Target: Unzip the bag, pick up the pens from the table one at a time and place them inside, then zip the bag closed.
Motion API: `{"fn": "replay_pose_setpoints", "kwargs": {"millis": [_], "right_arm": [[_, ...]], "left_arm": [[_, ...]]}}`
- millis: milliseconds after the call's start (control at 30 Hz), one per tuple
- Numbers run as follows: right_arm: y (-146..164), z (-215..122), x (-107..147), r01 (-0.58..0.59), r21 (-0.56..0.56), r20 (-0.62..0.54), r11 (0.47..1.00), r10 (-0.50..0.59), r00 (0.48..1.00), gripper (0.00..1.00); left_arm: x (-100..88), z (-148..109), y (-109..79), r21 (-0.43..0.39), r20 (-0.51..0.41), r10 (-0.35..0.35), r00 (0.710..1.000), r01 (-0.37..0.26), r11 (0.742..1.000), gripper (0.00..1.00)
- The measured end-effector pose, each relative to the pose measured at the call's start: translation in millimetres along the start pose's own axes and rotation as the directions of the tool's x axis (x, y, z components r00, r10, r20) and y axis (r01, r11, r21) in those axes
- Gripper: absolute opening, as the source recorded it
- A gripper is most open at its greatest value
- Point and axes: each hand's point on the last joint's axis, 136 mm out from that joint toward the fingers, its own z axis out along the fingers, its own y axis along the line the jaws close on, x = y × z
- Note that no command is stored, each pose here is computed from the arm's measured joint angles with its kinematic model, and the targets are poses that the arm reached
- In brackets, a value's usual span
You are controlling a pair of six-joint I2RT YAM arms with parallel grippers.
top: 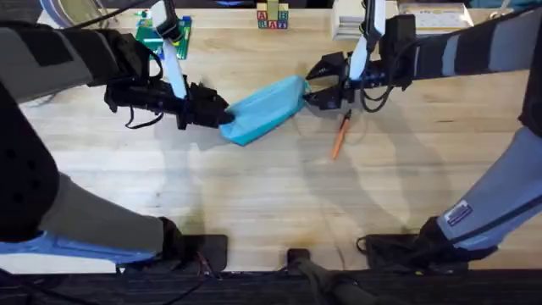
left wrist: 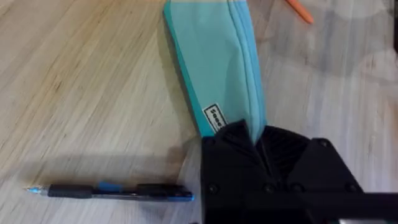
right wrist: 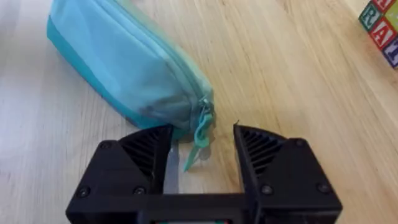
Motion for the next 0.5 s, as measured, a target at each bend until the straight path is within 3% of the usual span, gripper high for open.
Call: {"fn": "replay_pose_setpoints", "kwargs": {"millis": [500], "right_arm": [[-0.4,-0.5,-0.8,0.003,0.0,0.005,1.0,-0.003,1.0,0.486]], "left_arm": [[0.0,0.0,0.0,0.0,0.0,0.0,1.0,0.0,1.0,0.042]]}}
